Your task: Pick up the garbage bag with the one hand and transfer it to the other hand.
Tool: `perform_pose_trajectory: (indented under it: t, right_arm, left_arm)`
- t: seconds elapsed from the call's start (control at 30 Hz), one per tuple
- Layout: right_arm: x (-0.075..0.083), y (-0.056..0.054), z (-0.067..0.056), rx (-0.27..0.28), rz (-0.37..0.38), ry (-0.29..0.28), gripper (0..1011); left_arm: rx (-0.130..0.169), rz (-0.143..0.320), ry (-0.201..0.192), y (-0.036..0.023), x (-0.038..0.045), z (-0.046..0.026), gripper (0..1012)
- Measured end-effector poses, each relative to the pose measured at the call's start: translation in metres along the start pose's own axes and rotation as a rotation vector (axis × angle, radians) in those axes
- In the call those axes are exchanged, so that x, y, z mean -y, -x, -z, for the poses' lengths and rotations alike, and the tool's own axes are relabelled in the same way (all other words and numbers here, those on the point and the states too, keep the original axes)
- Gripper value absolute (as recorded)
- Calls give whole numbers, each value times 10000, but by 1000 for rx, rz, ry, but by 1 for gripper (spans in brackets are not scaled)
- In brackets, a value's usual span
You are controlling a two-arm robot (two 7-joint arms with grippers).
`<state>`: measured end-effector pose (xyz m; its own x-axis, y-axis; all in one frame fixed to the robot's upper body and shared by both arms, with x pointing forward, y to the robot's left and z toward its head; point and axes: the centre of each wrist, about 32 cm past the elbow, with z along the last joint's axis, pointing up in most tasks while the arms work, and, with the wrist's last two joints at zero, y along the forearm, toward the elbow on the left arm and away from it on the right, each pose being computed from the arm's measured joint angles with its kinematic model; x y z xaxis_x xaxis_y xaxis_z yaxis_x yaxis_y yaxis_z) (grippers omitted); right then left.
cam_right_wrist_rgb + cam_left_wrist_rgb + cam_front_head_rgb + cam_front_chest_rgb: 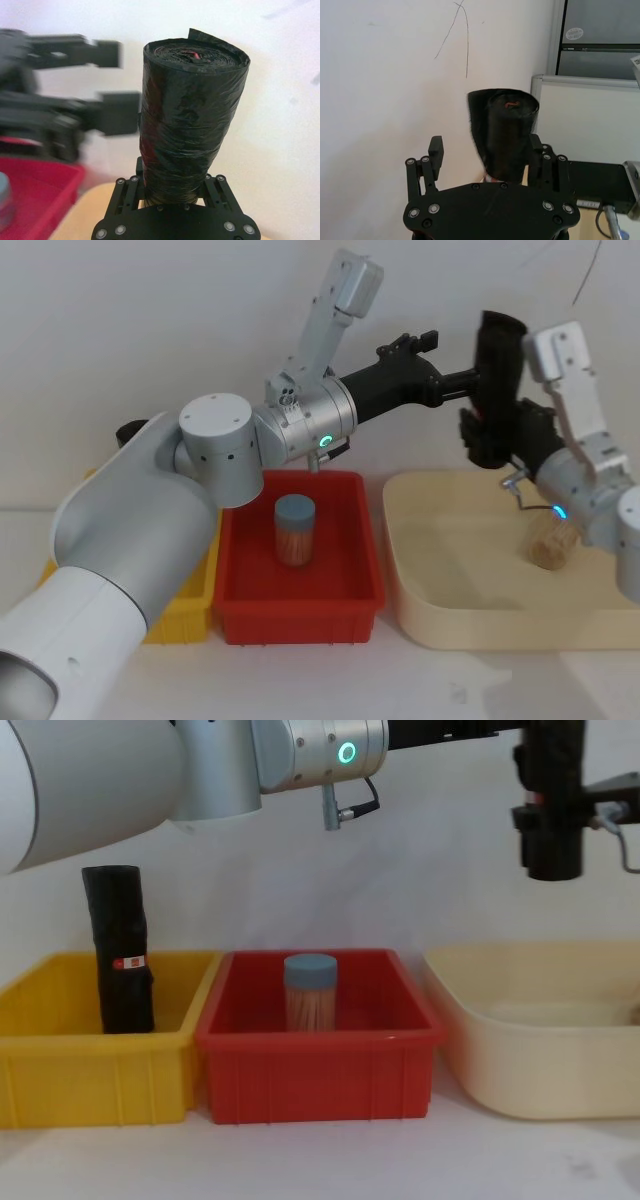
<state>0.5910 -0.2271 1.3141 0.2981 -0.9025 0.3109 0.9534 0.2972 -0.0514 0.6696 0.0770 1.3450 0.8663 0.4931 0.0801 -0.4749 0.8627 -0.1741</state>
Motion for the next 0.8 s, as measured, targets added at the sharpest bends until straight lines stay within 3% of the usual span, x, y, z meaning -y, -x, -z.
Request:
perform_pose_trajectory:
  t: [0.37,0.8]
  right_arm:
    - [173,-201,120,-40,126,42,522]
    - [370,-424,257,-80,277,92,915]
  left_arm:
    - [0,0,0,0,0,0,1001]
    - [0,0,0,0,0,0,1001]
